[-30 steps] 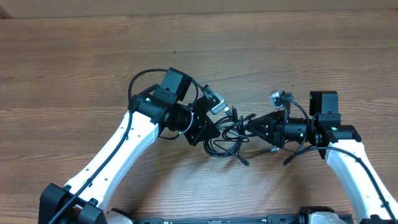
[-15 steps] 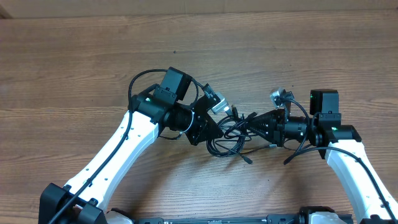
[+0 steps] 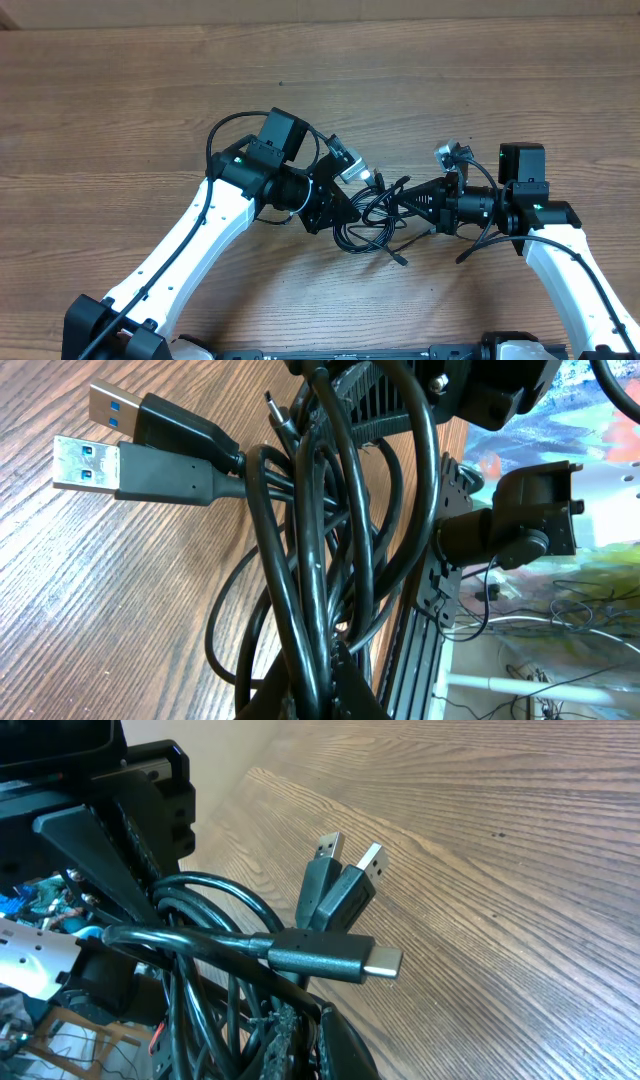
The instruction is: Untangle cables
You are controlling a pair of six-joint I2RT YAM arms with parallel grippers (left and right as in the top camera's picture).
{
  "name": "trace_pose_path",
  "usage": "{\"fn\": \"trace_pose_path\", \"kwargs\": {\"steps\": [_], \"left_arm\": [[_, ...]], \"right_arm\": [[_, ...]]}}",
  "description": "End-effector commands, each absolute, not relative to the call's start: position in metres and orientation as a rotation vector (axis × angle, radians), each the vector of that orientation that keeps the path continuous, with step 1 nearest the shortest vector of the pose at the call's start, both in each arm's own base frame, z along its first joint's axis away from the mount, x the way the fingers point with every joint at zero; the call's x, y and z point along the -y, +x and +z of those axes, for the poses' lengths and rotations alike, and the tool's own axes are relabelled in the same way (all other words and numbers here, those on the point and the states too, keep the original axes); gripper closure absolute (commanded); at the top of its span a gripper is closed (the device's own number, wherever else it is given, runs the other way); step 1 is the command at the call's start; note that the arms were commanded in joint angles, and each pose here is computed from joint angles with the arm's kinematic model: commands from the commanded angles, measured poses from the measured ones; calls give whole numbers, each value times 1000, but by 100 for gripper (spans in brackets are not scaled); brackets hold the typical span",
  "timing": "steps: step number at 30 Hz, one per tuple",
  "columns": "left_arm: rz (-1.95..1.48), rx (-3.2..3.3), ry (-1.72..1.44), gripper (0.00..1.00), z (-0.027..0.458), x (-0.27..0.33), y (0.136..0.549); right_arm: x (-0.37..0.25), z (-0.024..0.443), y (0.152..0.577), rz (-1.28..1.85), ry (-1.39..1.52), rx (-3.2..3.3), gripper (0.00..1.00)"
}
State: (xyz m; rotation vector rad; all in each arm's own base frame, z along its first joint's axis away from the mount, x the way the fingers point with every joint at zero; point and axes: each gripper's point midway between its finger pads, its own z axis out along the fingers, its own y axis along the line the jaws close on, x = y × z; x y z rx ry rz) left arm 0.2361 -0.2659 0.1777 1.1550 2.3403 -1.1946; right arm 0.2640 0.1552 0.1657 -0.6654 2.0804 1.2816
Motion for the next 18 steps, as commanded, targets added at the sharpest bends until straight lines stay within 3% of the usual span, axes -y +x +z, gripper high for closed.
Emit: {"fn": "trace_pose_path", "kwargs": {"steps": [1, 2, 7, 14, 18], "left_arm": [[-1227, -2299, 1166, 96, 187, 270, 234], [-1226, -2299, 1166, 96, 187, 270, 234], [-1229, -2299, 1167, 96, 187, 270, 234], [-1239, -2302, 1161, 96, 188, 271, 233], [-1239, -2301, 1161, 96, 188, 271, 233]], "right_arm": [[-156, 170, 267, 1283, -668, -2067, 77], [-156, 171, 268, 1281, -670, -2063, 70], [-156, 175, 275, 1284, -636, -2055, 65], [-156, 179, 279, 1285, -620, -2046, 96], [-156, 178, 278, 1288, -616, -2052, 96]]}}
